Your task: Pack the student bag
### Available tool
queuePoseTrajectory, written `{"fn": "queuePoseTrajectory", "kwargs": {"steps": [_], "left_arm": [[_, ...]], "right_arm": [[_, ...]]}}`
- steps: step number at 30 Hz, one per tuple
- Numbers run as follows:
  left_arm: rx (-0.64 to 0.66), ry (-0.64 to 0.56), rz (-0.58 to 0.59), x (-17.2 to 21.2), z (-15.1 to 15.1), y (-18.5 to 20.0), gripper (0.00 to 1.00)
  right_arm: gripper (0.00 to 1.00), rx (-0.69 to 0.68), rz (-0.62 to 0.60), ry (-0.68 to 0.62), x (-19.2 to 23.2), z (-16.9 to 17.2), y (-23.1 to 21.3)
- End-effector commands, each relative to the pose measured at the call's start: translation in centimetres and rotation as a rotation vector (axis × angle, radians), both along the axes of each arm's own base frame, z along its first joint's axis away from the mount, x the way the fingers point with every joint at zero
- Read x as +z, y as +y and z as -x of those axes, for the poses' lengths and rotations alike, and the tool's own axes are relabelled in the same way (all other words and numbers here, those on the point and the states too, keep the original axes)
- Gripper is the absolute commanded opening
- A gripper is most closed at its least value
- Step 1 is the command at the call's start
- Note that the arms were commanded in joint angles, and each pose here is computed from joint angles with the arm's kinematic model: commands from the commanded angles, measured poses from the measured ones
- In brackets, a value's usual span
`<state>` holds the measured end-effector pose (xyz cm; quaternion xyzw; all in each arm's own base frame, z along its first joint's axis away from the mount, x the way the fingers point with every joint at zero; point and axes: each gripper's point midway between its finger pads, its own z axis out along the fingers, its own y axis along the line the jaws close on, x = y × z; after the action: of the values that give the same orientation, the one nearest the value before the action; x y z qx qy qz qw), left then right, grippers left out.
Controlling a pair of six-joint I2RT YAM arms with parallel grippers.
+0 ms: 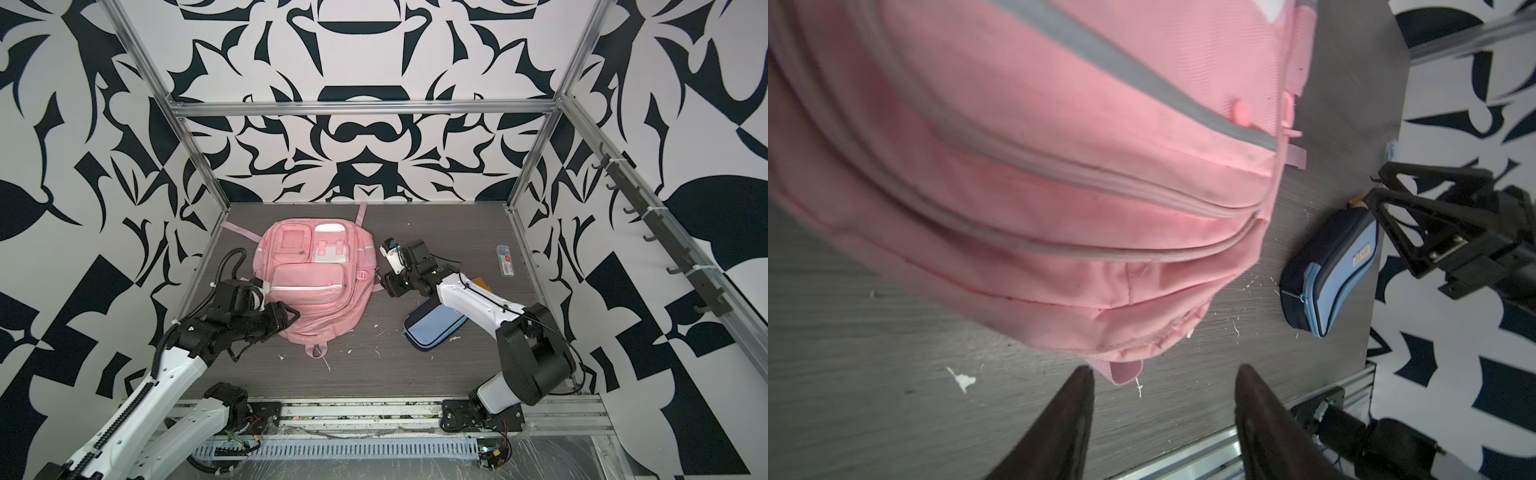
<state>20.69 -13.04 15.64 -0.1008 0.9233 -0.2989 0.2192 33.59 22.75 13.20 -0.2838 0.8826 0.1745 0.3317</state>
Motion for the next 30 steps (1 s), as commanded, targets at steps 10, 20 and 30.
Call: {"fn": "queuePoseTrajectory", "kwargs": {"steps": [10, 20, 30], "left_arm": [[-0.593, -0.271, -0.199, 4.9, -4.7, -6.2, 0.69], [-0.838, -0.209, -0.419, -0.1, -6.0, -7.5, 0.8], [-0.897, -0.201, -0.598, -4.3, -7.2, -7.4, 0.92]], "right_arm": [[0.76, -0.032, -0.025, 0.005, 2.2, 0.8, -0.4], [0.78, -0.057, 0.004, -0.011, 2.4, 1.3, -1.5], [0.76, -0.067, -0.005, -0.001, 2.4, 1.6, -1.7]]}}
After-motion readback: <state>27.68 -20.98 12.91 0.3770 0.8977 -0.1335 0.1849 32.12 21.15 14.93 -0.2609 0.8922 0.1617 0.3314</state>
